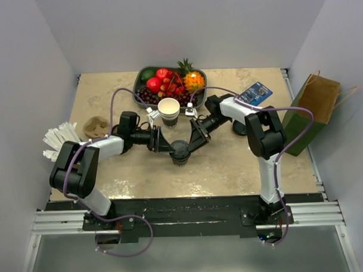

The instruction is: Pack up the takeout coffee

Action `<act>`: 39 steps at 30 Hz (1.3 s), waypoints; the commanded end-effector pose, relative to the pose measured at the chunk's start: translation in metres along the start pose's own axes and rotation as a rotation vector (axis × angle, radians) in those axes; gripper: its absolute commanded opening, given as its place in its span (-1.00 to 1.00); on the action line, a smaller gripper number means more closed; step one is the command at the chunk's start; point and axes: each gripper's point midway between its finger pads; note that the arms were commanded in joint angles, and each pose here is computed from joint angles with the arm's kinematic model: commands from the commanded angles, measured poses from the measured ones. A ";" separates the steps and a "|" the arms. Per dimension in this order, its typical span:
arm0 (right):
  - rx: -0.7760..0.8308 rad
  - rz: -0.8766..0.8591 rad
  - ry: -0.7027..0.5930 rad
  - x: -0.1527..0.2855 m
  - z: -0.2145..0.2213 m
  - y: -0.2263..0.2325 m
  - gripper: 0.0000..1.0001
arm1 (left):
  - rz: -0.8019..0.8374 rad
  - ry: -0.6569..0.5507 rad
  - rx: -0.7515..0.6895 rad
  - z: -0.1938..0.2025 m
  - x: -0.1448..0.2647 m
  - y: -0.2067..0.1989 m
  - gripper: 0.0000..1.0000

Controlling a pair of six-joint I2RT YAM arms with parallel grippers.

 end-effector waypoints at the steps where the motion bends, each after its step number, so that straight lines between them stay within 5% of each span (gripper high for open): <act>1: 0.054 0.125 0.033 -0.008 0.006 -0.043 -0.10 | -0.164 -0.013 0.026 0.008 0.001 0.045 0.38; 13: 0.108 0.105 -0.004 -0.003 -0.012 -0.029 -0.07 | 0.084 -0.117 -0.055 -0.034 0.007 -0.017 0.54; 27: 0.118 0.115 0.005 -0.001 -0.013 -0.028 -0.05 | 0.000 -0.155 0.086 -0.035 0.004 0.015 0.47; 39: 0.108 0.122 0.012 -0.002 -0.011 -0.033 -0.05 | -0.208 -0.093 0.241 0.006 0.000 0.072 0.38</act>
Point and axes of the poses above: each gripper's point midway between its finger pads, its own x axis back along the fingers, its own y axis along the line the jaws close on, z = x × y, and after that the axes turned 5 degrees about x, right-handed
